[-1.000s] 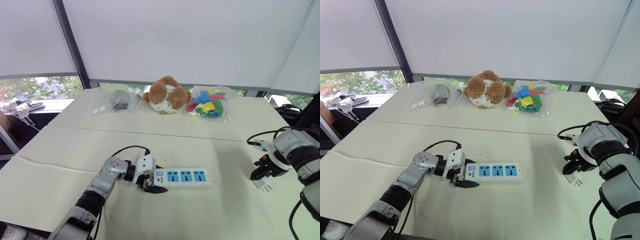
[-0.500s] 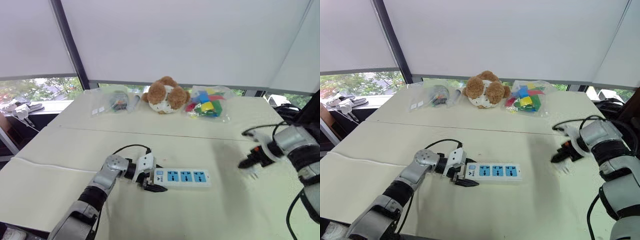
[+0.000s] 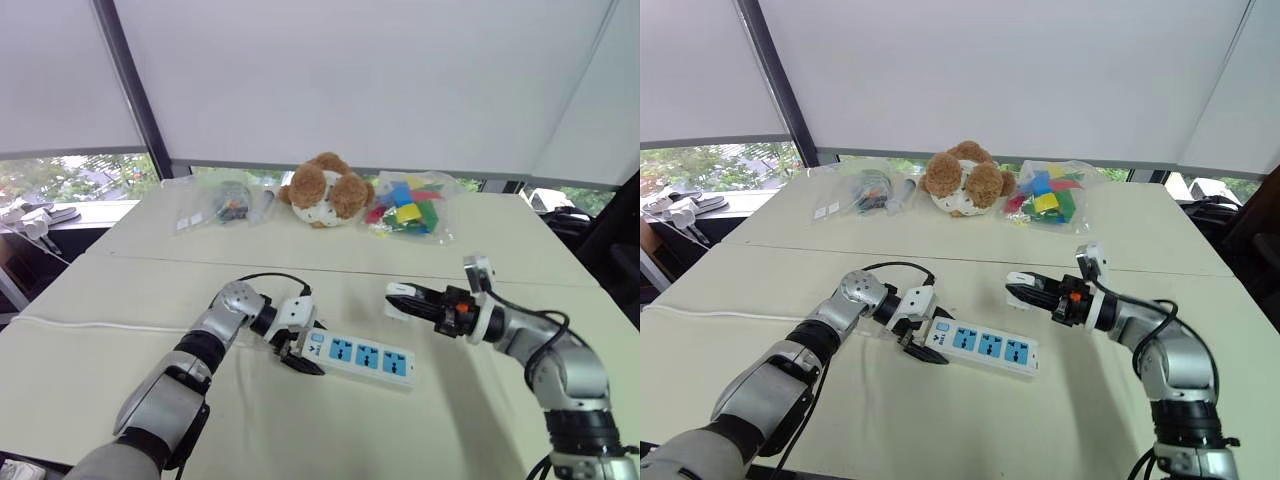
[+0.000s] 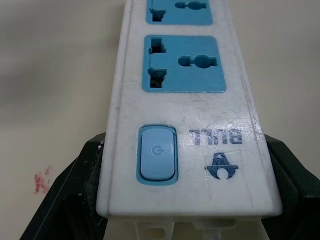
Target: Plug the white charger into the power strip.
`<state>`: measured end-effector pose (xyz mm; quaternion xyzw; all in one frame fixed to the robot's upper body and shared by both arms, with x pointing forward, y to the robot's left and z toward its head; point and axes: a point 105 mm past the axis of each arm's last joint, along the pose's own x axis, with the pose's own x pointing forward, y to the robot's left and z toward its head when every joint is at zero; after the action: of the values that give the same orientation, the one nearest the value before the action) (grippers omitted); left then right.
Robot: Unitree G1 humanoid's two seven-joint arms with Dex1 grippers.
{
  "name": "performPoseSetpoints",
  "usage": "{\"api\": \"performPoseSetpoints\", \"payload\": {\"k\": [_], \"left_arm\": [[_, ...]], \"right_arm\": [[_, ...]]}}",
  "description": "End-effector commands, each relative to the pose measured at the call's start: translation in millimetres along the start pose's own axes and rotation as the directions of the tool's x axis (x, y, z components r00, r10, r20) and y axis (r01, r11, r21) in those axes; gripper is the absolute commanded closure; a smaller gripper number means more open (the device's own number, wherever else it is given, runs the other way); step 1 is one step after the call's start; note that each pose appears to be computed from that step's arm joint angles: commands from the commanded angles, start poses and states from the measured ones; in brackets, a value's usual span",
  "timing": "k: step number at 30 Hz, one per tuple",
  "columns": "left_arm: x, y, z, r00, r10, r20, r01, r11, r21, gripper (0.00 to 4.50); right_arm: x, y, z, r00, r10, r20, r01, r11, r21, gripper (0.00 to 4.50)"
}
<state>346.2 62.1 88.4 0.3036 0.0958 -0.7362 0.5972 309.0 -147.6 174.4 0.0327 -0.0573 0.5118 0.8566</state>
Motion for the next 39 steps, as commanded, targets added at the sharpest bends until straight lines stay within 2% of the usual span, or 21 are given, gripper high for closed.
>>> {"api": "performPoseSetpoints", "payload": {"k": [1, 4, 9, 27, 36, 39], "left_arm": [[-14, -5, -12, 0.995, -0.045, -0.084, 0.044, 0.999, -0.007, 1.41], [-20, -10, -16, 0.992, -0.071, -0.102, 0.069, 0.997, -0.015, 1.41], [-25, -14, -21, 0.989, -0.088, -0.119, 0.086, 0.996, -0.023, 1.41], [-24, -14, -20, 0.990, -0.090, -0.111, 0.087, 0.996, -0.027, 1.41], [-21, -14, -18, 0.991, -0.095, -0.094, 0.093, 0.995, -0.028, 1.41], [-22, -14, -18, 0.991, -0.093, -0.095, 0.091, 0.995, -0.030, 1.41]], "right_arm": [[7, 18, -6, 0.998, 0.035, 0.055, -0.031, 0.997, -0.070, 3.72], [3, 23, -24, 0.999, 0.050, 0.016, -0.049, 0.997, -0.055, 3.72], [-2, 18, -38, 0.997, 0.064, -0.037, -0.066, 0.996, -0.060, 3.72], [-3, 24, -58, 0.994, 0.089, -0.065, -0.090, 0.996, -0.004, 3.72], [-17, 22, -92, 0.972, 0.116, -0.203, -0.126, 0.991, -0.036, 3.72], [-17, 21, -96, 0.970, 0.122, -0.210, -0.131, 0.991, -0.033, 3.72]]}}
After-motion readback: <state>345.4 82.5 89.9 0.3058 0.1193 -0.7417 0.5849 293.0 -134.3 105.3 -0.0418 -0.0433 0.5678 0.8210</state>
